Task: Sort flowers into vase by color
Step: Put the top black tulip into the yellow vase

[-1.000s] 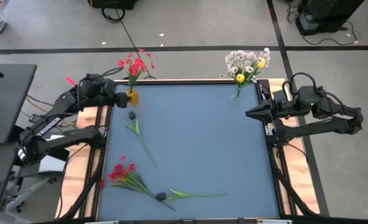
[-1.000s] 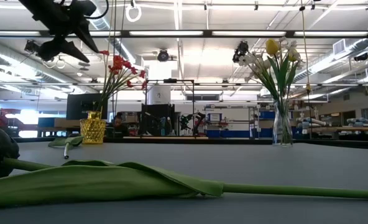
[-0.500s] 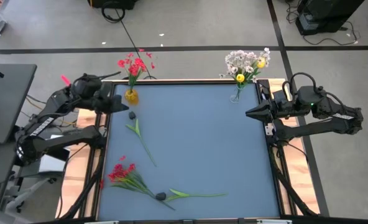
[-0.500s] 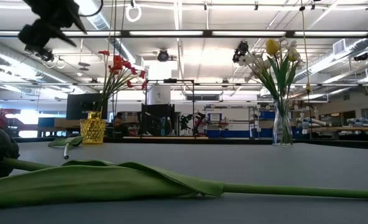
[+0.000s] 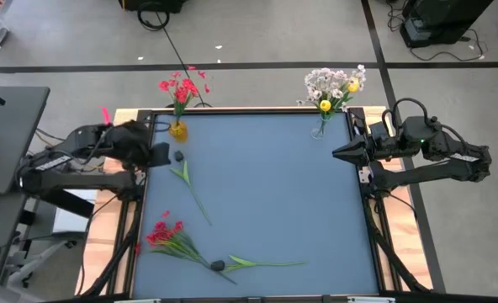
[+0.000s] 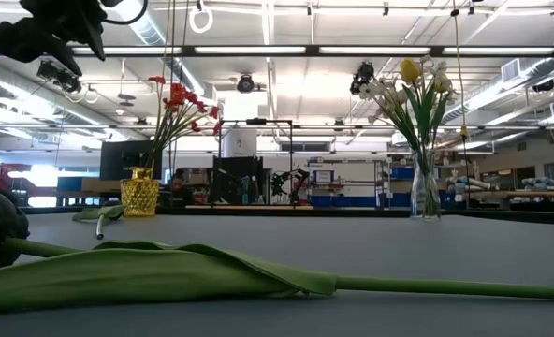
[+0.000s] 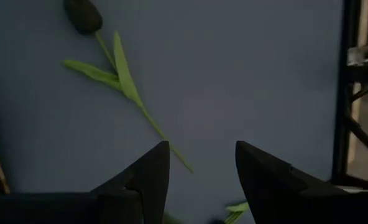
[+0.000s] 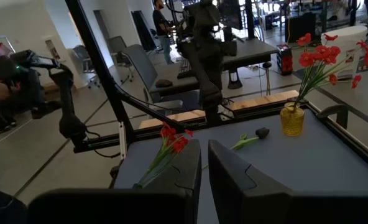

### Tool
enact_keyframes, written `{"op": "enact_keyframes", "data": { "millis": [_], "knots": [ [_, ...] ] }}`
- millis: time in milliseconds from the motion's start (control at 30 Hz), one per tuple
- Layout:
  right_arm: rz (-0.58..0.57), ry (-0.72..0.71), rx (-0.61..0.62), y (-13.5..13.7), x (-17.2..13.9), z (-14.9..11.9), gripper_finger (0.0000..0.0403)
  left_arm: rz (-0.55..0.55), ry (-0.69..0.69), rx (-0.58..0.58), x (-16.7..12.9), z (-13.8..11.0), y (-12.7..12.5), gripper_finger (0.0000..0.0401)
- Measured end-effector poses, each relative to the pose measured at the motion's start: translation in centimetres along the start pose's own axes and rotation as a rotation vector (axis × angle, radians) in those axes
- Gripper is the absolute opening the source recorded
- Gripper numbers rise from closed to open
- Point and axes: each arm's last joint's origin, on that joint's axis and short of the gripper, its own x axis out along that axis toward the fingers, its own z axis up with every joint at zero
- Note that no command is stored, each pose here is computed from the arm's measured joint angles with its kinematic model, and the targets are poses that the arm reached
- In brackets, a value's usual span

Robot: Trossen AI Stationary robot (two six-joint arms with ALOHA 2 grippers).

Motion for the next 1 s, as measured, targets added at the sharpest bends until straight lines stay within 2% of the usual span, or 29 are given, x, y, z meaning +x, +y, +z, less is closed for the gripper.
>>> {"op": "enact_keyframes", "data": {
  "millis": [333,533,733,900,1000],
  "knots": [
    [0.0,0.0,0.0,0.0,0.0,0.0,0.004,0.184,0.079,0.026,4.2,-3.1,-3.2,0.0187],
    [0.0,0.0,0.0,0.0,0.0,0.0,0.004,0.258,-0.043,0.007,6.9,-4.9,-4.7,0.0188],
    [0.0,0.0,0.0,0.0,0.0,0.0,0.004,0.346,-0.097,0.003,10.8,-5.2,-6.1,0.0188],
    [0.0,0.0,0.0,0.0,0.0,0.0,0.004,0.467,-0.124,-0.013,14.1,-4.7,-6.3,0.0188],
    [0.0,-0.001,0.0,0.0,0.0,0.0,0.004,0.455,-0.111,-0.061,16.4,-4.6,-5.0,0.0188]
  ]
}}
